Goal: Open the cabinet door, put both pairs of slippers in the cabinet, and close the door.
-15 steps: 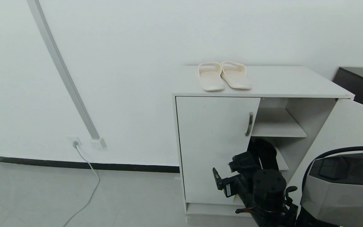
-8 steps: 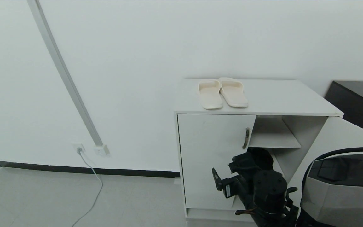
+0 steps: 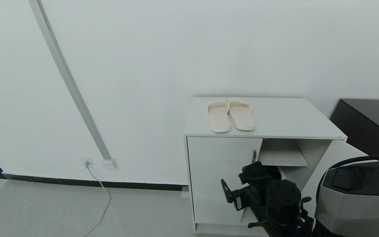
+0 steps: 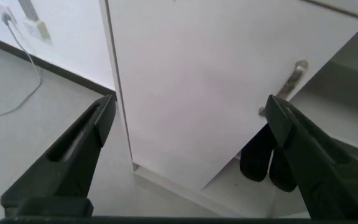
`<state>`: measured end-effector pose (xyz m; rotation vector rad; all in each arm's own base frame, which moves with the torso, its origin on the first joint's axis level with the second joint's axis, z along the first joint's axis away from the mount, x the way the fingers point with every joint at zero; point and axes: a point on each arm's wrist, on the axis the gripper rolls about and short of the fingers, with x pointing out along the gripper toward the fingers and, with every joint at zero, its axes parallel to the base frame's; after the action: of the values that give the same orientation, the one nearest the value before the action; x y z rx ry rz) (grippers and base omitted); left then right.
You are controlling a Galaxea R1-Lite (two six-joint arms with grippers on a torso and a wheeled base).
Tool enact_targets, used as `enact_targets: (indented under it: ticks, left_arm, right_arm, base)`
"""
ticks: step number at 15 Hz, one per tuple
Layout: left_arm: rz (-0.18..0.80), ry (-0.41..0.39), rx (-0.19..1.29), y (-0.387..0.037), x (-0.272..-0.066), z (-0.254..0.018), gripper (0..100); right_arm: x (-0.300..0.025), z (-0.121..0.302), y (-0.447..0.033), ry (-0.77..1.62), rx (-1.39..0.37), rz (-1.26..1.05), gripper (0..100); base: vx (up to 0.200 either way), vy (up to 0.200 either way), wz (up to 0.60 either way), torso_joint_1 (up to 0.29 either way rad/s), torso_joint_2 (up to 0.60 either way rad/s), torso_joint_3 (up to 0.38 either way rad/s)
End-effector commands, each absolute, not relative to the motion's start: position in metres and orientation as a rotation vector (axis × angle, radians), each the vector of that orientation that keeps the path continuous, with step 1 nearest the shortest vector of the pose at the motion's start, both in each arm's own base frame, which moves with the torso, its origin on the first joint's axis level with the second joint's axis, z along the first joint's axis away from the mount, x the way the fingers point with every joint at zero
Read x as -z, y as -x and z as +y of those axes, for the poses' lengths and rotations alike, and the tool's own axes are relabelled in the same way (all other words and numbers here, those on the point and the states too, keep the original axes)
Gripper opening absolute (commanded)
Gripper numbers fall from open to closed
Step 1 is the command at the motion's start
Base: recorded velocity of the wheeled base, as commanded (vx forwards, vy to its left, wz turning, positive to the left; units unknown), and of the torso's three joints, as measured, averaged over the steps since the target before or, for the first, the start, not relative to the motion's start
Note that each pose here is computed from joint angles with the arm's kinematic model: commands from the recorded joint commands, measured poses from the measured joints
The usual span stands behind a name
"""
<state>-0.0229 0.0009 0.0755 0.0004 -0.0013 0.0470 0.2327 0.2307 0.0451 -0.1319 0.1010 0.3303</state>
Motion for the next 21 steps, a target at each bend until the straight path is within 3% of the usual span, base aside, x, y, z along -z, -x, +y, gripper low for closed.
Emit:
enact_targets:
  ticks: [1,5,9,13,19,21]
  left_arm:
    - [0.0,-0.003,-0.048,0.023,-0.075,0.001,0]
    - [0.0,-0.002,-0.051,0.023,-0.075,0.001,0]
    - [0.0,-0.002,-0.048,0.023,-0.075,0.001,0]
    - [0.0,-0.002,-0.049,0.023,-0.075,0.001,0]
    - [0.0,0.0,-0.048,0.023,-0.075,0.001,0]
    - [0.0,0.0,-0.048,0.023,-0.075,0.001,0]
  right_arm:
    - [-0.044,0.23,-0.233,0.132,-0.329,0.105,100]
    - [-0.072,0.239,-0.248,0.104,-0.321,0.108,100]
    - [-0.131,0.25,-0.26,0.021,-0.255,0.221,100]
    - [-0.164,0.261,-0.27,-0.015,-0.244,0.193,100]
    - [-0.167,0.269,-0.283,-0.036,-0.235,0.174,100]
    - [-0.161,0.264,-0.287,-0.026,-0.217,0.187,100]
  base:
    - [0.0,0.0,0.0,0.242,-0.53,-0.295]
    - [0.0,0.0,0.0,0.166,-0.36,-0.201]
    - [0.0,0.0,0.0,0.009,-0.01,-0.009]
    - [0.0,0.0,0.0,0.0,0.0,0.0]
    - [0.0,0.0,0.0,0.0,0.0,0.0]
    - [0.2,0.0,0.0,0.005,0.0,0.002]
